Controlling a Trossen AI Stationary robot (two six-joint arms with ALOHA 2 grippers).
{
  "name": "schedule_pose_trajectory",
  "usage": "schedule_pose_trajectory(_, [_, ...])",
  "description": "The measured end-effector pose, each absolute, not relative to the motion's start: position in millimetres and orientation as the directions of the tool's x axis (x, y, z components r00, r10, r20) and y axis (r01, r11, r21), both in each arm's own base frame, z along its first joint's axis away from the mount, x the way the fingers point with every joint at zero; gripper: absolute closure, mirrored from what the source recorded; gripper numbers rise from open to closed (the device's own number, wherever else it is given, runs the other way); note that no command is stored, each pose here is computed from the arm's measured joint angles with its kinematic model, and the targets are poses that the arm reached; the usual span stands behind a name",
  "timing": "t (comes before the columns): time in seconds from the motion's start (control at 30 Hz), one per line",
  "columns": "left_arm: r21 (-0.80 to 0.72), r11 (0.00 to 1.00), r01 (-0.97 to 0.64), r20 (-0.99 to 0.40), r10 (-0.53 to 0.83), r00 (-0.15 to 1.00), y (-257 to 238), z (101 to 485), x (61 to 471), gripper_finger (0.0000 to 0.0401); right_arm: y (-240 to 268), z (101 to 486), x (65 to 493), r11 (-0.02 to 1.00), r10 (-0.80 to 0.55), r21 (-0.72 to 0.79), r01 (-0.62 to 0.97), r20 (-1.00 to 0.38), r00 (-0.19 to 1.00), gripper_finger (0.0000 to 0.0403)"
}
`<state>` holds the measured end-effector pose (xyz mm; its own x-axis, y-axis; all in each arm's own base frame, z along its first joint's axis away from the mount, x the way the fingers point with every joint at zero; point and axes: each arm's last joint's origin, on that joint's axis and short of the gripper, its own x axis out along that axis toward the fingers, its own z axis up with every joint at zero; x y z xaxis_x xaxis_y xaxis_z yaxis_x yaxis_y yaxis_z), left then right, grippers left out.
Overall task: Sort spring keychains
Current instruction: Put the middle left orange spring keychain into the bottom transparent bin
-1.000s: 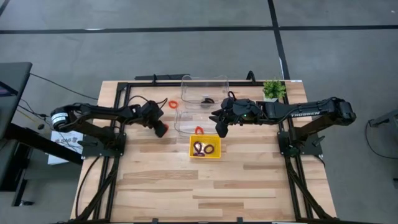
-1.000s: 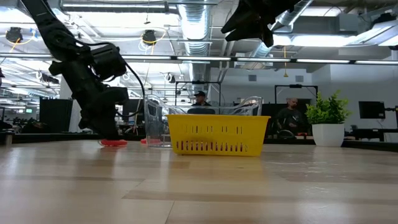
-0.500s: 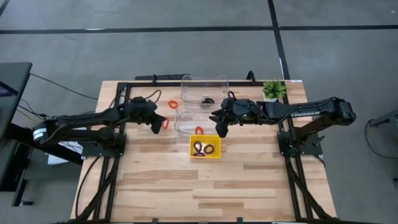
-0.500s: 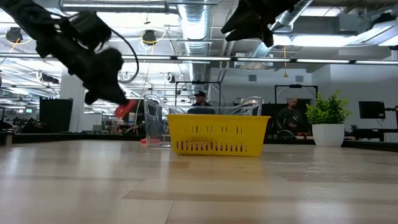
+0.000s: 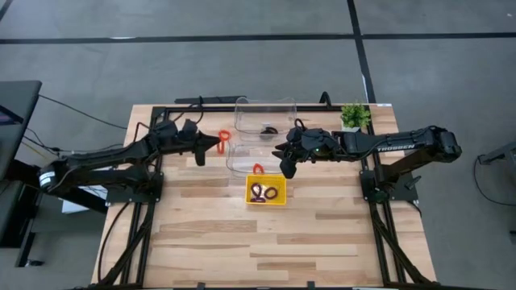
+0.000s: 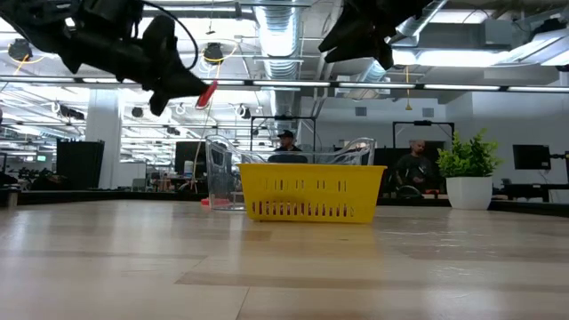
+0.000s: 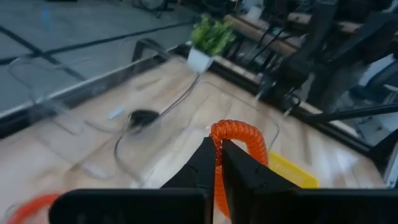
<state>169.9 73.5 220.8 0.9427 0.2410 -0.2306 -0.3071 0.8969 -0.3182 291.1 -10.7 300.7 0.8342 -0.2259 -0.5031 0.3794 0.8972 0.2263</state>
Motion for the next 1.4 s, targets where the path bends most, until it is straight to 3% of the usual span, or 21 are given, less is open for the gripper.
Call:
schedule_pose_trajectory(0.3, [-0.319,0.898,-0.301,-0.232,0.234,0.944,81,216,185,0.0387,-11,299,290,0.9,-0.227,0.212,0.382,-0.52,0.823,0.0296])
schedule_pose_trajectory(0.93, [-0.265,0.948,-0.178,-0.287,0.098,0.953,117,235,269,0.0387,-22,301,268,0.891,-0.262,0.145,0.43,-0.61,0.748,0.0296])
schedule_pose_trajectory(1.4, [-0.27,0.946,-0.182,-0.276,0.106,0.955,146,243,307,0.0386,-44,309,238,0.88,-0.373,-0.028,0.474,-0.659,0.653,0.0296])
